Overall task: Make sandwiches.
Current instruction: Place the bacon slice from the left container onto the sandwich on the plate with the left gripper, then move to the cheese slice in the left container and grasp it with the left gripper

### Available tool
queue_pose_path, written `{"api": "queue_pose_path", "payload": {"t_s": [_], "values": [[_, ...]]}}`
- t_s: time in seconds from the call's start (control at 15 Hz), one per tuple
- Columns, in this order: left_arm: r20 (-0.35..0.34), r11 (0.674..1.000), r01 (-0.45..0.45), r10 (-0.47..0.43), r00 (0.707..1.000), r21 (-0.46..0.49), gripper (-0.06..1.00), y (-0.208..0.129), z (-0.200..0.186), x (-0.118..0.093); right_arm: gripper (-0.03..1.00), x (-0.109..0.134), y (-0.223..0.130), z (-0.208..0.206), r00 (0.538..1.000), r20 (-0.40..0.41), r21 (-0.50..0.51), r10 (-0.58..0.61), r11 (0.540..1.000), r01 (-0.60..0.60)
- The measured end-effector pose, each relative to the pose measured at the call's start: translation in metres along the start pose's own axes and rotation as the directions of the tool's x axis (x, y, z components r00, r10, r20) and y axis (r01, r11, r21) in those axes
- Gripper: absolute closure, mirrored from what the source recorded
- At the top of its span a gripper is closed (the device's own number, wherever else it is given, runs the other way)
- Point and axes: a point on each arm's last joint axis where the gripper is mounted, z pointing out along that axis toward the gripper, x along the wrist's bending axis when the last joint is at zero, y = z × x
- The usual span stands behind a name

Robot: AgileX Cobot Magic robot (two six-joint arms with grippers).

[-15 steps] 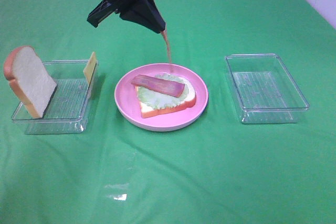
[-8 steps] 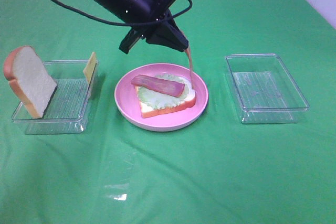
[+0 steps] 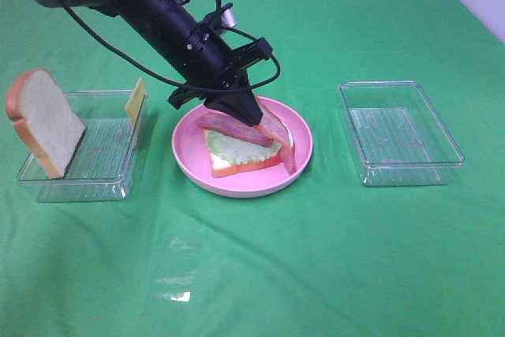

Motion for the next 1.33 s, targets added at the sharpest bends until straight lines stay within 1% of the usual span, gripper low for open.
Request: {"api": "queue_pose_path", "payload": {"t_s": [0.07, 0.2, 0.27, 0.33, 0.4, 0.53, 0.73, 0.8, 0.87, 0.93, 1.0, 1.07, 1.13, 1.2, 1.33], "values": [[-0.062, 1.000, -0.010, 0.010, 0.998, -0.003, 0.94, 0.000, 0.000, 0.006, 0.01, 0.000, 0.000, 0.000, 1.000, 0.000, 0.000, 0.000, 1.000, 0.000], [-0.153, 0.999, -0.045, 0.043, 0.987, -0.014, 0.94, 0.002, -0.002, 0.015, 0.01, 0.000, 0.000, 0.000, 1.000, 0.000, 0.000, 0.000, 1.000, 0.000], [-0.184, 0.998, -0.061, 0.055, 0.981, -0.026, 0.94, 0.004, -0.003, 0.018, 0.01, 0.000, 0.000, 0.000, 1.000, 0.000, 0.000, 0.000, 1.000, 0.000], [-0.196, 0.997, -0.068, 0.060, 0.979, -0.035, 0.94, 0.005, -0.003, 0.019, 0.01, 0.000, 0.000, 0.000, 1.000, 0.000, 0.000, 0.000, 1.000, 0.000], [-0.217, 0.992, -0.087, 0.065, 0.974, -0.092, 0.94, 0.011, -0.005, 0.021, 0.01, 0.000, 0.000, 0.000, 1.000, 0.000, 0.000, 0.000, 1.000, 0.000], [-0.224, 0.984, -0.099, 0.064, 0.972, -0.148, 0.94, 0.016, -0.005, 0.021, 0.01, 0.000, 0.000, 0.000, 1.000, 0.000, 0.000, 0.000, 1.000, 0.000], [-0.225, 0.984, -0.104, 0.069, 0.972, -0.147, 0.94, 0.016, -0.005, 0.021, 0.01, 0.000, 0.000, 0.000, 1.000, 0.000, 0.000, 0.000, 1.000, 0.000], [-0.224, 0.984, -0.103, 0.069, 0.972, -0.142, 0.91, 0.015, -0.005, 0.021, 0.01, 0.000, 0.000, 0.000, 1.000, 0.000, 0.000, 0.000, 1.000, 0.000], [-0.224, 0.985, -0.102, 0.070, 0.972, -0.136, 0.85, 0.015, -0.005, 0.021, 0.01, 0.000, 0.000, 0.000, 1.000, 0.000, 0.000, 0.000, 1.000, 0.000], [-0.222, 0.987, -0.100, 0.070, 0.973, -0.126, 0.63, 0.014, -0.005, 0.021, 0.01, 0.000, 0.000, 0.000, 1.000, 0.000, 0.000, 0.000, 1.000, 0.000], [-0.222, 0.987, -0.101, 0.072, 0.972, -0.122, 0.38, 0.013, -0.006, 0.020, 0.01, 0.000, 0.000, 0.000, 1.000, 0.000, 0.000, 0.000, 1.000, 0.000], [-0.220, 0.986, -0.106, 0.076, 0.972, -0.128, 0.16, 0.014, -0.010, 0.017, 0.01, 0.000, 0.000, 0.000, 1.000, 0.000, 0.000, 0.000, 1.000, 0.000], [-0.217, 0.982, -0.120, 0.086, 0.972, -0.146, 0.03, 0.015, -0.018, 0.011, 0.01, 0.000, 0.000, 0.000, 1.000, 0.000, 0.000, 0.000, 1.000, 0.000], [-0.214, 0.979, -0.130, 0.095, 0.972, -0.158, 0.00, 0.017, -0.024, 0.006, 0.01, 0.000, 0.000, 0.000, 1.000, 0.000, 0.000, 0.000, 1.000, 0.000], [-0.198, 0.967, -0.169, 0.131, 0.971, -0.191, -0.04, 0.023, -0.047, -0.015, 0.01, 0.000, 0.000, 0.000, 1.000, 0.000, 0.000, 0.000, 1.000, 0.000]]}}
